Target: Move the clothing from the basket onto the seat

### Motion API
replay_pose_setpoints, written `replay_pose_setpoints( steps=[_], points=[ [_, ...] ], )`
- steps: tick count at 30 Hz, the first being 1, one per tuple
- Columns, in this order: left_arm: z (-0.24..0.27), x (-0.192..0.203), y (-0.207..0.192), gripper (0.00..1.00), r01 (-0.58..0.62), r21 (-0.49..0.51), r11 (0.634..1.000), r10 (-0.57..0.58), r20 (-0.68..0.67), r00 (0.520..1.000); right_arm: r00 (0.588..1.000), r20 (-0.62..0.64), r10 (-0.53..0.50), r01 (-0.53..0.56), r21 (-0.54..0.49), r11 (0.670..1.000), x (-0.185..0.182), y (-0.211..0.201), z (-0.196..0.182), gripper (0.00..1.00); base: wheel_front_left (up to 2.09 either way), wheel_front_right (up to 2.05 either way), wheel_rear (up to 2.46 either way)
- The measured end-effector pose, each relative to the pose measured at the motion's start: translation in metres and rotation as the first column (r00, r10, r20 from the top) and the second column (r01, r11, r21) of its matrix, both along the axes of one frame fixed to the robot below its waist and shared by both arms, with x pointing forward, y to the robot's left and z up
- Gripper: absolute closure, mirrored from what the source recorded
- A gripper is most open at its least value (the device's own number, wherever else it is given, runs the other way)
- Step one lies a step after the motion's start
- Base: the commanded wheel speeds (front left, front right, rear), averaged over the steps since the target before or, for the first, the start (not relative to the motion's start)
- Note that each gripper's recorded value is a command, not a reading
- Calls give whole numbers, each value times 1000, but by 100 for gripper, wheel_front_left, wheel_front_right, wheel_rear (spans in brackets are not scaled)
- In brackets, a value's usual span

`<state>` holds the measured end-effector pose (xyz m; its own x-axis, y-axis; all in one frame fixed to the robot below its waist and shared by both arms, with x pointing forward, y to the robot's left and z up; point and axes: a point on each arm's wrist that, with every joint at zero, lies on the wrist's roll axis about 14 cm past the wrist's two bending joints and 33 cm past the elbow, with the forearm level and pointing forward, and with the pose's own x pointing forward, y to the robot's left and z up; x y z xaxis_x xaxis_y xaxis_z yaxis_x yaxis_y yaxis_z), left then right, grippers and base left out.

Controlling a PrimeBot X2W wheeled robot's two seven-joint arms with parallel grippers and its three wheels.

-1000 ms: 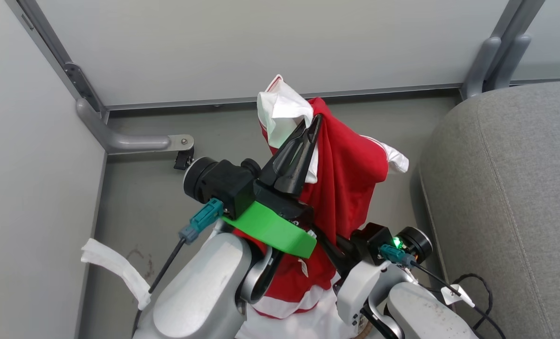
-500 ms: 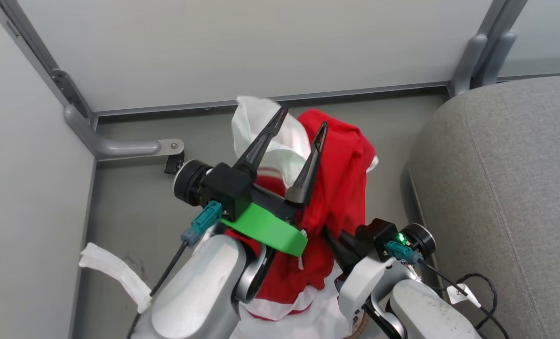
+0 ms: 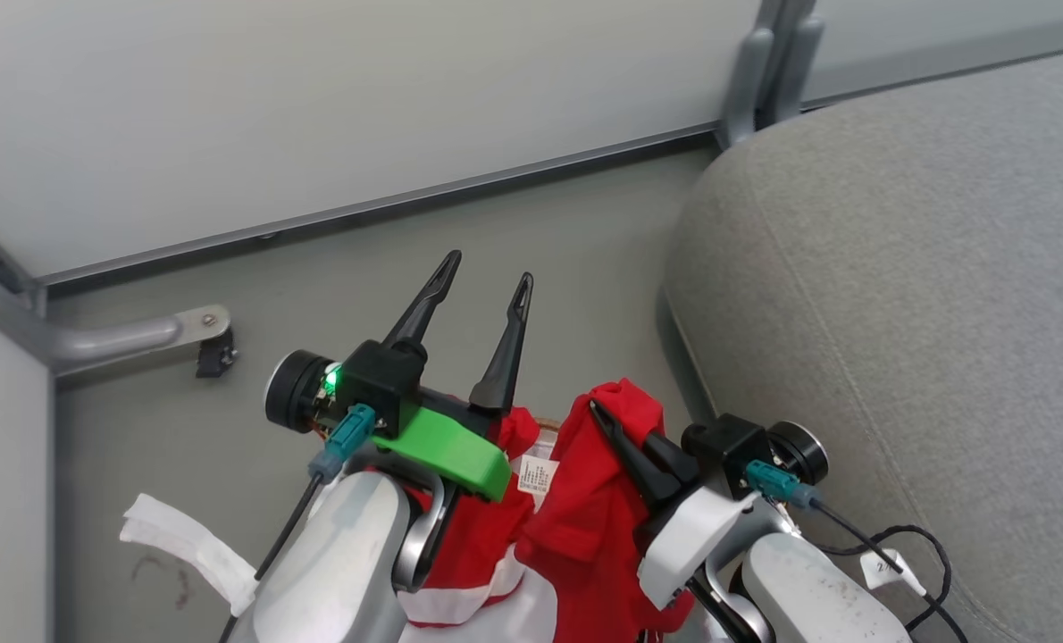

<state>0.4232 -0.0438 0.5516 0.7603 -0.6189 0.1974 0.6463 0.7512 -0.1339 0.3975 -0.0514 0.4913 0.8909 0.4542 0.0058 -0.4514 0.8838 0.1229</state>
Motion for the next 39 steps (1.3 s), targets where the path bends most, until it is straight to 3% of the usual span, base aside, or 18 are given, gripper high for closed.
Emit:
replay_pose_setpoints(
  steps=[12,22,31,34,39],
  points=[
    [-30,-11,-62,0,181,31,983,-179,-50,983,967,25,-252,251,24,968,-23,-81,13,100,0,0,0],
    [-41,-26,-109,0,316,31,948,-313,-67,947,884,109,-455,455,20,890,-41,-152,41,100,0,0,0],
    [-66,-22,-118,0,346,31,938,-341,-110,934,797,452,-400,513,-160,843,7,-204,149,100,0,0,0],
    [-72,-17,-120,0,356,28,934,-351,-109,930,752,560,-347,547,-237,803,24,-222,191,100,0,0,0],
    [-82,-4,-121,0,368,21,929,-364,-107,925,668,684,-294,638,-321,700,49,-258,249,100,0,0,0]
  ],
)
